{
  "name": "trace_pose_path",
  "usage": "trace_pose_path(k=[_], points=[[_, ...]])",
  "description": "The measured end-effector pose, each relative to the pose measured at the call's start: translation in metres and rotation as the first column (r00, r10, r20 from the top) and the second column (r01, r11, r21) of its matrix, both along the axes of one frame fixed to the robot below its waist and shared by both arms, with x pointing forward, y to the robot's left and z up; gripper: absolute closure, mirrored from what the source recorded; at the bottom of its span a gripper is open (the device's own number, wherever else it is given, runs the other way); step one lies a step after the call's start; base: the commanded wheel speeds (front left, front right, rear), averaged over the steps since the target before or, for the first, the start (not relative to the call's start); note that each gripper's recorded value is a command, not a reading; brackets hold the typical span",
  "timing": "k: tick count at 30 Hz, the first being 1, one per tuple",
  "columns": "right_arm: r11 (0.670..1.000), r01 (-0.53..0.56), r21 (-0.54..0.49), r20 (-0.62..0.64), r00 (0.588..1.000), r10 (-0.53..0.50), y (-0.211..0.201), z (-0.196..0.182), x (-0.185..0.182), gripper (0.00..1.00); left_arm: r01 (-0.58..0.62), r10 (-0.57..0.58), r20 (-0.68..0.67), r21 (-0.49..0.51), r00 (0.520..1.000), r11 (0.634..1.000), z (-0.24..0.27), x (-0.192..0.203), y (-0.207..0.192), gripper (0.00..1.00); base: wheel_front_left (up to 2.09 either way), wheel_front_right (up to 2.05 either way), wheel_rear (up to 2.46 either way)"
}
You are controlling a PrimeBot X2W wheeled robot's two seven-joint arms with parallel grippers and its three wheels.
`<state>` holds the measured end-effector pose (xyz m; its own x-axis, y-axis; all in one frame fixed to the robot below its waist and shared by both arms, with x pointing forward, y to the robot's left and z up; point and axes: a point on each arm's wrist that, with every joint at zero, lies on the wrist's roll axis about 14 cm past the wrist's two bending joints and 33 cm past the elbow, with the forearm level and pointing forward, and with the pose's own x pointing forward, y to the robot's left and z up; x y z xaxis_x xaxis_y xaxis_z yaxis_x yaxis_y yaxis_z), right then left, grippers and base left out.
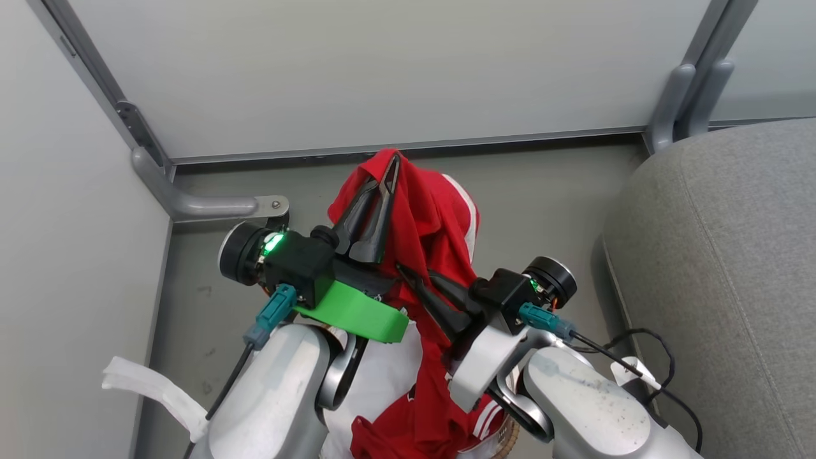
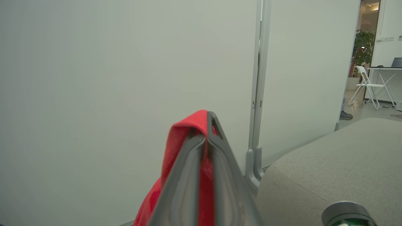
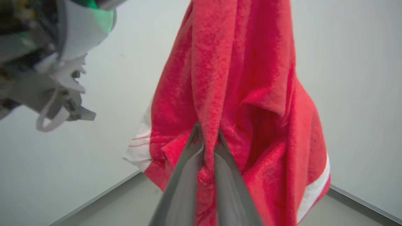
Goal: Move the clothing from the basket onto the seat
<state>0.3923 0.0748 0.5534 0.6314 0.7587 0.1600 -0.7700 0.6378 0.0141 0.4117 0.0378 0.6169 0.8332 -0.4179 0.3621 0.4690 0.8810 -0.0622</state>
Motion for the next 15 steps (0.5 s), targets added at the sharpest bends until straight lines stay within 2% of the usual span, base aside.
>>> trace_pose_path(k=[7, 9, 10, 15], points=[[1.0, 0.01, 0.005, -0.007, 1.0, -0.01, -0.003, 0.0, 0.002, 1.0, -0.017, 0.017, 0.002, 0.0, 1.0, 1.0, 0.0, 0.002, 0.003, 1.0, 0.0, 0.0, 0.0], [1.0, 0.025, 0.016, 0.006, 1.0, -0.025, -0.007, 0.005, 0.004, 1.0, -0.023, 0.023, 0.006, 0.003, 1.0, 1.0, 0.001, 0.004, 0.003, 0.23, 0.0, 0.0, 0.0], [0.999, 0.033, 0.024, 0.011, 0.999, -0.034, -0.01, 0.008, 0.005, 1.0, -0.025, 0.025, 0.006, 0.005, 1.0, 1.0, 0.001, 0.005, 0.003, 0.0, 0.0, 0.0, 0.0], [0.994, 0.082, 0.068, 0.033, 0.996, -0.085, -0.027, 0.021, 0.007, 1.0, -0.02, 0.02, -0.006, 0.037, 1.0, 0.999, -0.01, 0.01, -0.003, 0.0, 0.0, 0.0, 0.0]])
